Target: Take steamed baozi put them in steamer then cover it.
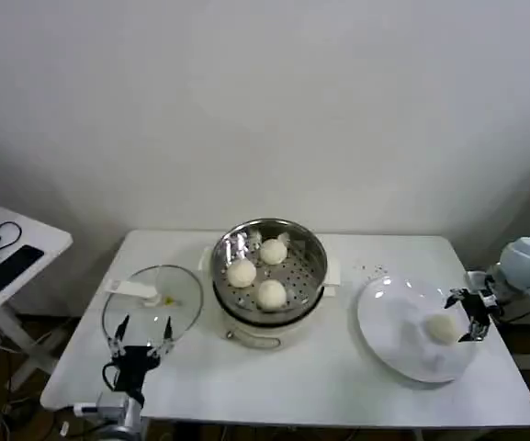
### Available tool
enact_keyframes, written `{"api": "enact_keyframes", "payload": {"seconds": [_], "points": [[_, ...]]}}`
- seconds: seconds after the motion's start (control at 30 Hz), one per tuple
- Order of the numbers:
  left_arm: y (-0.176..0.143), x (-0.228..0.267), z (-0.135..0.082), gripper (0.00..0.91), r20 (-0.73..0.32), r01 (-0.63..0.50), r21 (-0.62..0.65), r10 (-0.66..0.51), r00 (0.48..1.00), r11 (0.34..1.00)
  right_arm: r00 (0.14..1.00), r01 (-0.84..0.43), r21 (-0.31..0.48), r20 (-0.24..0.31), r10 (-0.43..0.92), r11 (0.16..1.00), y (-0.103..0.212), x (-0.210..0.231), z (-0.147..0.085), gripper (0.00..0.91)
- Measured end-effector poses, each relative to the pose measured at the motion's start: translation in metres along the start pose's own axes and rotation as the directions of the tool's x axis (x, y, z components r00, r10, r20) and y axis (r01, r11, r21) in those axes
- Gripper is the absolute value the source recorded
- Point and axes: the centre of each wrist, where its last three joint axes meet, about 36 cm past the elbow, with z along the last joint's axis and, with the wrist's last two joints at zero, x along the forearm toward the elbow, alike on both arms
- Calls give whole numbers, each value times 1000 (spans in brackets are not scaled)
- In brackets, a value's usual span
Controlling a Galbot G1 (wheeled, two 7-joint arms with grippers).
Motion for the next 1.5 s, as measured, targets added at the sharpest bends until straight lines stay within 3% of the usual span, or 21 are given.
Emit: {"api": "enact_keyframes", "payload": {"seconds": [0.8, 1.1, 1.5], "points": [[1, -1, 7, 907, -18, 9, 1, -9, 1000, 1000, 999, 35, -8, -11, -35, 999, -14, -34, -4, 907], [0, 0, 9, 907, -21, 8, 3, -7, 1000, 1000, 999, 31, -42, 7, -31, 999, -17, -33, -5, 725], [0, 0, 10, 907, -22, 7, 3, -7, 1000, 1000, 999, 28, -63, 23, -27, 998, -17, -30, -8, 705]]}}
